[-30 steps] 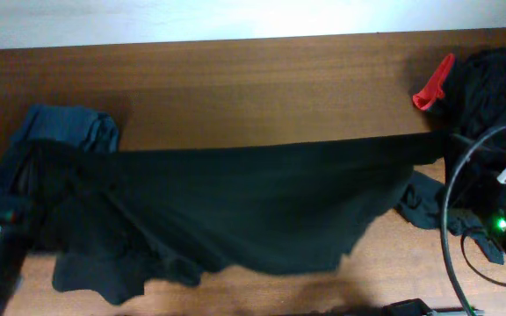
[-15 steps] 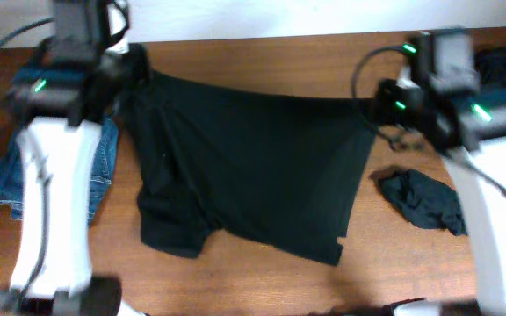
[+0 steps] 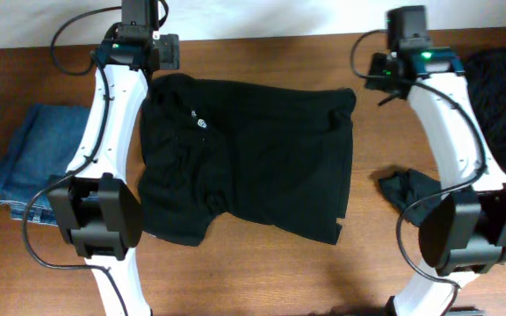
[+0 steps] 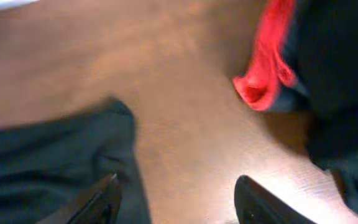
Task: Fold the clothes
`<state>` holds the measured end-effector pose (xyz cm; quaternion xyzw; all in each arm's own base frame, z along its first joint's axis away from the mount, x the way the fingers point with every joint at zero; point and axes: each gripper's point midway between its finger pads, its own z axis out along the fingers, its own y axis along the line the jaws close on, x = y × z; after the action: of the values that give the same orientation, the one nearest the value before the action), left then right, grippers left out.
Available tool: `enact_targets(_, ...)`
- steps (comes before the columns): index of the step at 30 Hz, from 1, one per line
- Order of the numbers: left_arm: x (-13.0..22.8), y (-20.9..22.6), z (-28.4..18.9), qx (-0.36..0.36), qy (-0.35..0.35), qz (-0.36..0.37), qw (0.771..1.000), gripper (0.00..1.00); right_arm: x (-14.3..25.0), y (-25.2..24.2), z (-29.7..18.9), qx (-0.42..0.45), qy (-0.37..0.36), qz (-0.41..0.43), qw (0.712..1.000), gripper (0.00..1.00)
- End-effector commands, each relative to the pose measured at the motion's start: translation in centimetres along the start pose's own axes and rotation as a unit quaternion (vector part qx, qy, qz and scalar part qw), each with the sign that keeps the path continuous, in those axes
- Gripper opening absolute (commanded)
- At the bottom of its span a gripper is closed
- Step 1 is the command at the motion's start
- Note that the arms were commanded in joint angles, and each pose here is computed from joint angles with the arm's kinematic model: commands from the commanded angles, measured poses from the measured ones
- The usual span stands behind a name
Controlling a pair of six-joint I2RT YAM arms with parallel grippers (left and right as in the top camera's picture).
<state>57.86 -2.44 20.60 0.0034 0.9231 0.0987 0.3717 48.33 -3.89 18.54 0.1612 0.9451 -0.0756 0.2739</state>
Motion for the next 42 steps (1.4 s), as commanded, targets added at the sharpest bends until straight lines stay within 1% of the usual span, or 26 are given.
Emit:
enact_targets(1,0.7,2.6,-1.8,-0.036,0.022,0.011,0.999,0.85,1.0,-0.6,-1.7,-0.025,0.025,0.002,0.999,0.64)
enact_targets(4,4.1,1.0,-2.4,0.011,0.091,0.028,0.995,0.84,4.1,1.3,-2.5,-0.075,0.087,-0.027,0.993,0.63)
enact_targets(6,7.1,-1.7,-2.4,0.090,0.143,0.029,0.985,0.40,6.7,3.5,-3.4,-0.123,0.138,-0.050,0.982,0.58)
enact_targets(7,8.8,-2.3,-2.8,0.108,0.174,0.030,0.978,0.24,9.4,4.5,-4.3,-0.134,0.186,-0.065,0.971,0.55)
enact_targets(8,11.0,-3.0,-3.7,0.131,0.221,0.027,0.966,0.15,11.1,4.9,-4.8,-0.131,0.212,-0.086,0.965,0.55)
enact_targets(9,12.1,-3.5,-4.3,0.147,0.244,0.026,0.958,0.15,12.8,5.3,-5.2,-0.127,0.238,-0.101,0.958,0.54)
enact_targets(10,14.1,-3.5,-5.5,0.154,0.289,0.029,0.944,0.07,15.2,6.3,-5.4,-0.125,0.266,-0.126,0.948,0.49)
enact_targets(11,14.9,-3.4,-5.8,0.153,0.305,0.031,0.940,0.01,16.1,7.0,-5.2,-0.126,0.272,-0.136,0.944,0.45)
enact_targets(14,13.8,-3.9,-7.7,0.159,0.284,0.043,0.945,0.01,17.3,10.1,-6.5,-0.154,0.245,-0.199,0.937,0.45)
enact_targets(16,11.6,-3.8,-12.2,0.160,0.236,0.055,0.957,0.01,16.3,10.8,-9.3,-0.166,0.196,-0.215,0.942,0.45)
enact_targets(17,10.1,-2.4,-15.8,0.119,0.191,0.065,0.972,0.01,15.2,10.8,-11.7,-0.167,0.145,-0.225,0.949,0.46)
enact_targets(19,8.2,0.2,-21.8,0.054,0.112,0.060,0.990,0.03,13.5,10.3,-16.5,-0.166,0.052,-0.241,0.955,0.51)
enact_targets(20,8.3,0.4,-23.4,0.056,0.093,0.055,0.993,0.05,13.2,10.0,-18.3,-0.168,0.026,-0.238,0.956,0.54)
enact_targets(21,9.1,0.8,-24.6,0.057,0.082,0.039,0.994,0.11,13.2,9.4,-19.7,-0.169,0.011,-0.222,0.960,0.61)
enact_targets(22,11.7,0.9,-23.4,0.054,0.094,0.029,0.994,0.21,14.5,8.5,-18.5,-0.155,0.035,-0.200,0.967,0.73)
enact_targets(23,15.2,-0.1,-20.7,0.066,0.129,0.033,0.989,0.27,16.3,7.9,-16.1,-0.139,0.074,-0.196,0.968,0.75)
enact_targets(24,17.4,-1.2,-18.9,0.082,0.152,0.035,0.984,0.28,18.3,7.8,-13.9,-0.138,0.110,-0.188,0.966,0.74)
enact_targets(27,27.9,-5.6,-12.0,0.149,0.253,0.033,0.955,0.28,25.6,7.1,-8.3,-0.158,0.217,-0.171,0.948,0.75)
enact_targets(28,29.3,-5.7,-11.3,0.144,0.271,0.028,0.951,0.32,26.7,6.5,-7.7,-0.152,0.232,-0.170,0.946,0.76)
enact_targets(31,32.9,-6.1,-9.6,0.135,0.313,0.009,0.940,0.35,28.6,6.1,-6.3,-0.155,0.249,-0.164,0.942,0.79)
enact_targets(34,35.8,-7.4,-8.9,0.157,0.357,-0.006,0.921,0.40,30.0,5.8,-5.3,-0.144,0.261,-0.139,0.944,0.79)
enact_targets(35,37.0,-7.4,-8.6,0.152,0.377,-0.005,0.914,0.43,31.0,5.2,-5.0,-0.135,0.274,-0.131,0.943,0.82)
enact_targets(37,38.0,-7.6,-8.5,0.154,0.394,-0.005,0.906,0.50,31.6,5.0,-4.7,-0.132,0.279,-0.132,0.942,0.87)
enact_targets(39,38.8,-7.6,-8.1,0.151,0.407,-0.004,0.901,0.52,32.2,5.1,-4.1,-0.137,0.278,-0.129,0.942,0.90)
enact_targets(40,39.1,-7.7,-7.9,0.150,0.411,-0.003,0.899,0.47,32.3,5.2,-3.8,-0.140,0.275,-0.128,0.942,0.89)
enact_targets(42,39.7,-7.7,-7.9,0.147,0.421,-0.002,0.895,0.01,32.5,5.3,-3.4,-0.141,0.273,-0.124,0.944,0.84)
